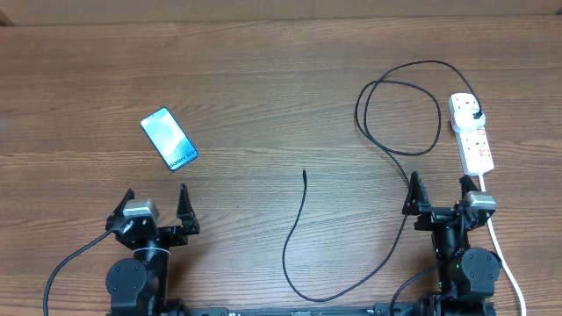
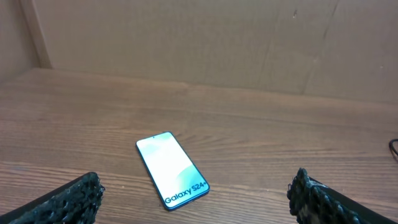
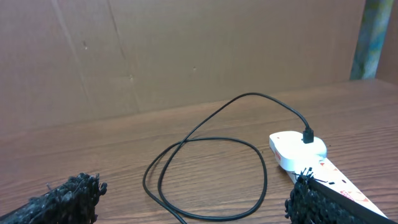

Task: Plug charger to phone and switch on socket
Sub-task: 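Move the left gripper forward over the Galaxy phone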

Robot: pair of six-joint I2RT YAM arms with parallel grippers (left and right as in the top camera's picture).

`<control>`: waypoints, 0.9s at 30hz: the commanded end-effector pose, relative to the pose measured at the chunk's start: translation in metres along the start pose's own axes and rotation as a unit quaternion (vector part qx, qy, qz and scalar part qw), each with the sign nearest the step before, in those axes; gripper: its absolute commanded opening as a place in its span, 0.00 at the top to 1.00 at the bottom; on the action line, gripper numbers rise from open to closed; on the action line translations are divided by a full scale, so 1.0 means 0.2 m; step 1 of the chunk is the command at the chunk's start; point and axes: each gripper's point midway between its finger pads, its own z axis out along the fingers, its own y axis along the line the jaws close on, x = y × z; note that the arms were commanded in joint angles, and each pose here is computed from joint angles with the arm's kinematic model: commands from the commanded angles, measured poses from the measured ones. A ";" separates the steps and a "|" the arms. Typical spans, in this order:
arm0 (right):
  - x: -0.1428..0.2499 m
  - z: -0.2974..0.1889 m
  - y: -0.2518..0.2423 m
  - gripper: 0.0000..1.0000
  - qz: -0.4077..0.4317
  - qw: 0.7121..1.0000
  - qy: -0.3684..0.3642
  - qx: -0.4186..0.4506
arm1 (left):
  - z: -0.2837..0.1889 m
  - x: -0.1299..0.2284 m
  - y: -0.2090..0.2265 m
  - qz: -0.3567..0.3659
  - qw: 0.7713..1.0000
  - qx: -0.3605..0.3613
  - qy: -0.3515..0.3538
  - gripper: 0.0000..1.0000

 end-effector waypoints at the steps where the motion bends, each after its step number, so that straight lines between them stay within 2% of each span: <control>1: 0.01 0.00 0.01 0.00 0.001 1.000 -0.003 -0.003 | -0.03 -0.08 0.01 -0.001 1.000 -0.007 -0.018 0.01; 12: 0.01 0.00 0.01 0.00 0.001 1.000 -0.003 -0.003 | 0.03 -0.06 0.01 0.005 0.999 -0.012 0.031 0.00; 27: 0.01 0.00 0.01 0.00 0.001 1.000 -0.003 -0.003 | 0.24 -0.21 -0.01 0.025 0.989 -0.019 0.143 0.01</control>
